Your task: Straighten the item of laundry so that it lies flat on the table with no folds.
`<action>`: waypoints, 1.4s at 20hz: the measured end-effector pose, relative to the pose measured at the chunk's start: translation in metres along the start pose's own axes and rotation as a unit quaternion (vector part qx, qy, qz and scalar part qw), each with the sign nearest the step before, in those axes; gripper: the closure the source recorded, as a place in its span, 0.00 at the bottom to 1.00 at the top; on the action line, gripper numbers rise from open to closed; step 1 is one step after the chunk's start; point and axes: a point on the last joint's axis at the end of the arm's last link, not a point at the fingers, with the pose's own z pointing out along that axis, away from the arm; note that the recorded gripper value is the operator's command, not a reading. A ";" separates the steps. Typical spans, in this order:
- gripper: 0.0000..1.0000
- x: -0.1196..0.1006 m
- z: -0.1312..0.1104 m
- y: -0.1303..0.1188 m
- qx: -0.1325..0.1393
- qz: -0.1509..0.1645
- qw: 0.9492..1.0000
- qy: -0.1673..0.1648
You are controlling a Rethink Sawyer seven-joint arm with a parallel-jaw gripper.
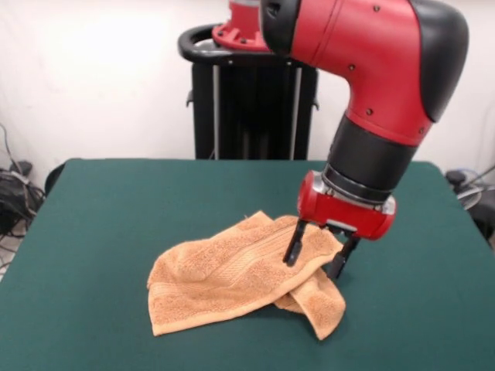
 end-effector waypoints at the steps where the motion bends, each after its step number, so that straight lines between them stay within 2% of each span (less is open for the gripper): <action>1: 0.00 -0.001 -0.004 -0.005 0.000 0.005 1.000 -0.001; 7: 0.00 0.002 -0.009 -0.014 -0.001 0.013 1.000 0.001; 12: 0.00 0.013 -0.009 -0.018 -0.001 0.016 1.000 0.012; 28: 0.00 0.039 0.002 -0.015 0.001 0.014 0.999 0.037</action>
